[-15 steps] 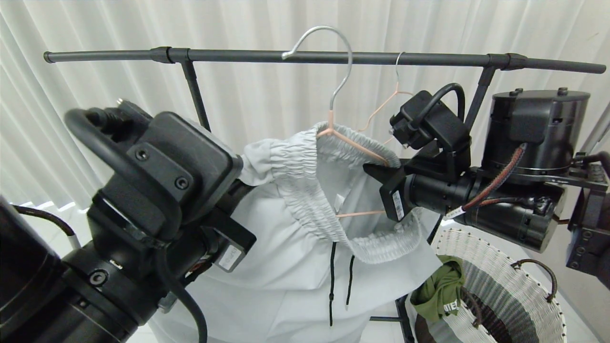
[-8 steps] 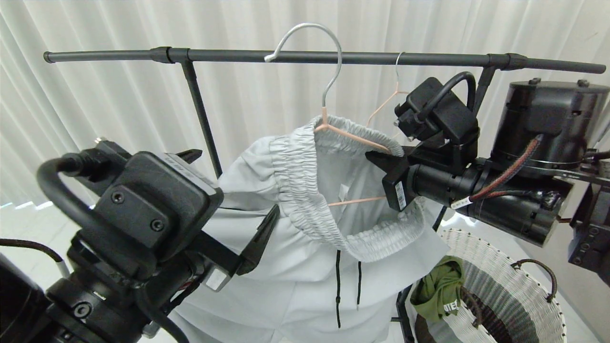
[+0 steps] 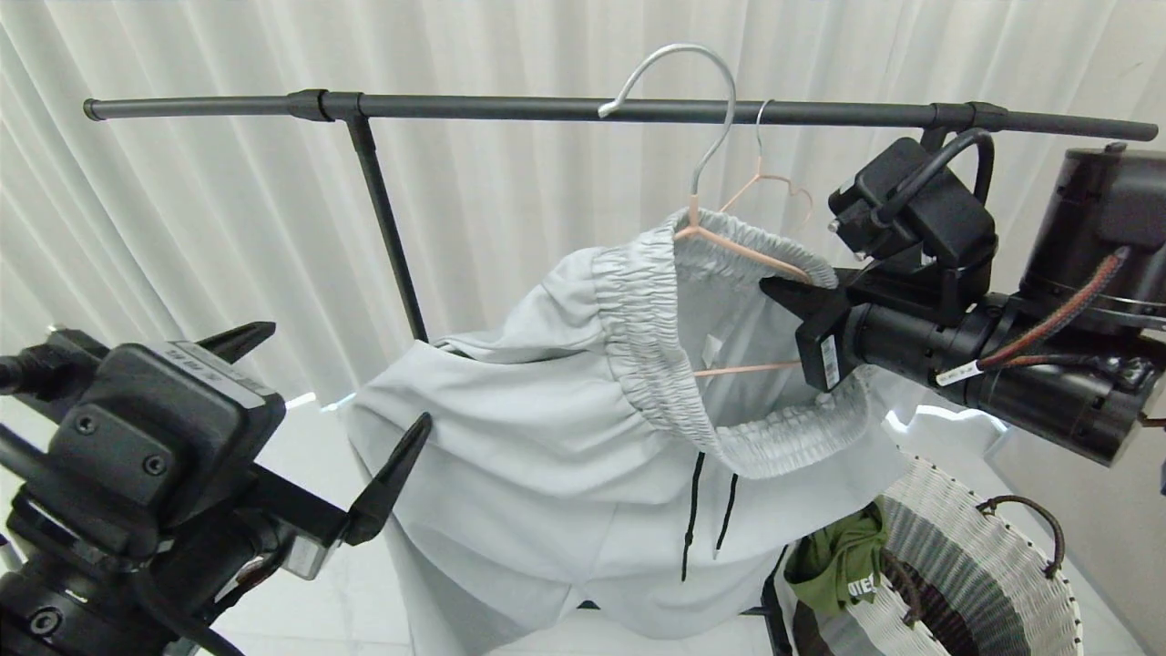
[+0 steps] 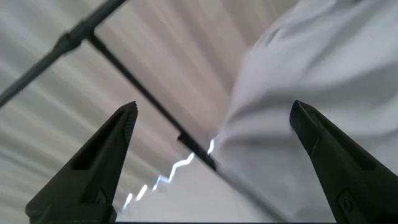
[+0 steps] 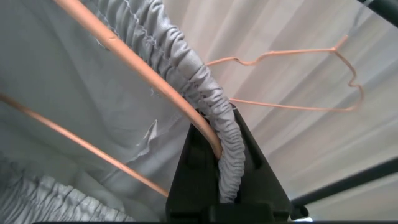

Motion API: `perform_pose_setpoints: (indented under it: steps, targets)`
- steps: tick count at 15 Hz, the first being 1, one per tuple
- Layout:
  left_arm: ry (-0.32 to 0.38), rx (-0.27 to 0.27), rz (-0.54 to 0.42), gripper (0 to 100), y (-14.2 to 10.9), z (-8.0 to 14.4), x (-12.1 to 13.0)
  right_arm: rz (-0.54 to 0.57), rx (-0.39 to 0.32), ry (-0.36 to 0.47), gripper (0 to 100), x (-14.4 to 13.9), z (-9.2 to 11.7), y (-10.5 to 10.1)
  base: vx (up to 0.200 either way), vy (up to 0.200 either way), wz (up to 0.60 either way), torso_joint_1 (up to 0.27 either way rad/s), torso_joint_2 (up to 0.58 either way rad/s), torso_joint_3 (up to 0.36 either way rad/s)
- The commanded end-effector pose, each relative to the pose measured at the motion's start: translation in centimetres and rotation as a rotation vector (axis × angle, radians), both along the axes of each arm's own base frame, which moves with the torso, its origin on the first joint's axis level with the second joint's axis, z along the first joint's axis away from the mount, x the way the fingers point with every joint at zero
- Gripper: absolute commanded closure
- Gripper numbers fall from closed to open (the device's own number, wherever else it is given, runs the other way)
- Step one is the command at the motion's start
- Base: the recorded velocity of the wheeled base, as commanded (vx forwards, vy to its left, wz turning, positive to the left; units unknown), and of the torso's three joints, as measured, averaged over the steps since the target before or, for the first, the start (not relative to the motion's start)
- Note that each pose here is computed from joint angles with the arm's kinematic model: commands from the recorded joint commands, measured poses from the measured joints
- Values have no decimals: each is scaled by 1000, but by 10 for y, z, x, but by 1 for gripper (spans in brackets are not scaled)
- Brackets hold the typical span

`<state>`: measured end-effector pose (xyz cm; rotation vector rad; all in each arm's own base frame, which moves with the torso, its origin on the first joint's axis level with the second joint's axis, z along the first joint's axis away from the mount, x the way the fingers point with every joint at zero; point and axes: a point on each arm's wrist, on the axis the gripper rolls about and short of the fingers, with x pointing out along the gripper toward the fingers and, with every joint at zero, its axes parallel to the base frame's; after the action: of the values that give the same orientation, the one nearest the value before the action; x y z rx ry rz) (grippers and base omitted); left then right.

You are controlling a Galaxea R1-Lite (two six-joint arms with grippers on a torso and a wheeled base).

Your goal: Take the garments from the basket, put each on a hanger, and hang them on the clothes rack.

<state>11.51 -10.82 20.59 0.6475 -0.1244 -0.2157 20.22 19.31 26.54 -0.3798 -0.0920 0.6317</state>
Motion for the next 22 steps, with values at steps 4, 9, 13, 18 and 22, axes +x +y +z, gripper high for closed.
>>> perform_pose_setpoints:
  steps: [4,9,13,18,22]
  targets:
    - [138,-101,80,0,19,-37,-2,-2,24,-27,100,-11,9,-12,0,0,0,0,0,0]
    - [185,-155,-40,0,14,-41,1,4,28,-31,100,-14,11,-12,0,0,0,0,0,0]
    - [198,-145,-30,100,14,-43,4,4,28,-38,100,-15,13,-13,0,0,0,0,0,0]
    - [226,-133,210,100,50,-59,13,-22,29,-39,100,-13,14,-18,0,0,0,0,0,0]
    - [253,-109,225,100,57,-71,2,-31,34,-38,100,-11,14,-20,0,0,0,0,0,0]
